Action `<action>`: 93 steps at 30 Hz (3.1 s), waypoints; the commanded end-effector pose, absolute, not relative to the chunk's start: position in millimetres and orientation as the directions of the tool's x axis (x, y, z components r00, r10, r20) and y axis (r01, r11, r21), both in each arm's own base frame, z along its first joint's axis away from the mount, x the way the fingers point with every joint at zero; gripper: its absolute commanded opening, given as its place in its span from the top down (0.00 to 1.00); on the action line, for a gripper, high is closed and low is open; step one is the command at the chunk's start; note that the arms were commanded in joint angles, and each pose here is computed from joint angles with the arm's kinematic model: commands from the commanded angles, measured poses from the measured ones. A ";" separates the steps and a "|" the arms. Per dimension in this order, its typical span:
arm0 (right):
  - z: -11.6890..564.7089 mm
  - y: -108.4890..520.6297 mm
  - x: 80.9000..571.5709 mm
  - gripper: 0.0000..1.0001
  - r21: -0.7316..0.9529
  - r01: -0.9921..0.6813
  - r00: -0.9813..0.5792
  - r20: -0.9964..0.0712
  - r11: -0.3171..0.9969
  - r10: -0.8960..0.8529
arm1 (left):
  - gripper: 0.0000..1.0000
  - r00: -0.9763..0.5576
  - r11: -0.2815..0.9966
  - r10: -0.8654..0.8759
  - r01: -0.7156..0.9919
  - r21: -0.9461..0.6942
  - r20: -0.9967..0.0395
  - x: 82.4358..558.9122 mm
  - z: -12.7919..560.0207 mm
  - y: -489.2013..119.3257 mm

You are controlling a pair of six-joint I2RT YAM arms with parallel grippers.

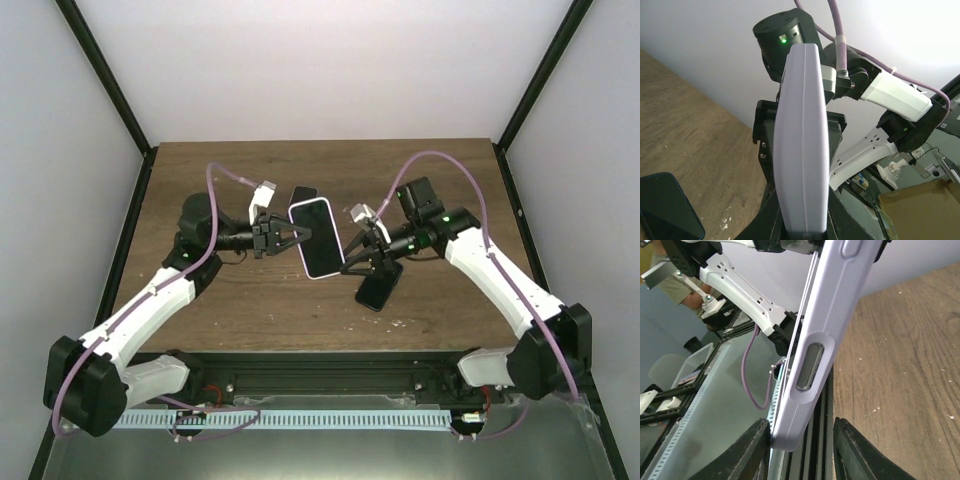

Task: Take the phone out of the phone case
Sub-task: Remove the phone case from the phone.

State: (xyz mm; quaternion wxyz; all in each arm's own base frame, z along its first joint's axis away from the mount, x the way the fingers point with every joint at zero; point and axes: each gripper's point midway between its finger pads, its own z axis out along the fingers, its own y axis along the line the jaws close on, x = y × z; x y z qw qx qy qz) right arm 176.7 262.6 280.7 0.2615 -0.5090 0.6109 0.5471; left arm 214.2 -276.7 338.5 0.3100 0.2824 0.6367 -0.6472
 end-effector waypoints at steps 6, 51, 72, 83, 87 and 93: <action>289.8 268.5 168.5 0.70 0.332 -0.924 -0.261 -0.911 -0.192 -0.320 | 1.00 -0.584 -0.099 0.009 0.807 -0.582 -0.812 197.4 362.7 -279.7; 286.1 263.7 137.3 0.64 0.189 -0.953 -0.087 -0.919 -0.235 -0.385 | 1.00 -0.653 -0.121 0.097 0.742 -0.660 -0.752 202.3 351.8 -286.2; 274.8 269.8 152.5 0.83 0.098 -0.975 -0.010 -0.915 -0.198 -0.404 | 1.00 -0.679 -0.179 0.125 0.701 -0.690 -0.723 190.6 350.4 -283.6; 236.7 277.0 178.6 0.84 0.042 -0.980 0.057 -0.880 -0.197 -0.471 | 1.00 -0.692 -0.239 0.205 0.650 -0.721 -0.692 170.2 364.4 -278.0; 236.3 281.3 179.7 0.86 0.084 -0.975 0.018 -0.892 -0.204 -0.452 | 1.00 -0.693 -0.221 0.203 0.656 -0.722 -0.692 169.3 358.7 -277.2; 264.7 279.6 188.4 0.86 0.181 -0.966 -0.108 -0.931 -0.185 -0.348 | 1.00 -0.706 -0.209 0.206 0.645 -0.735 -0.678 171.0 349.2 -278.7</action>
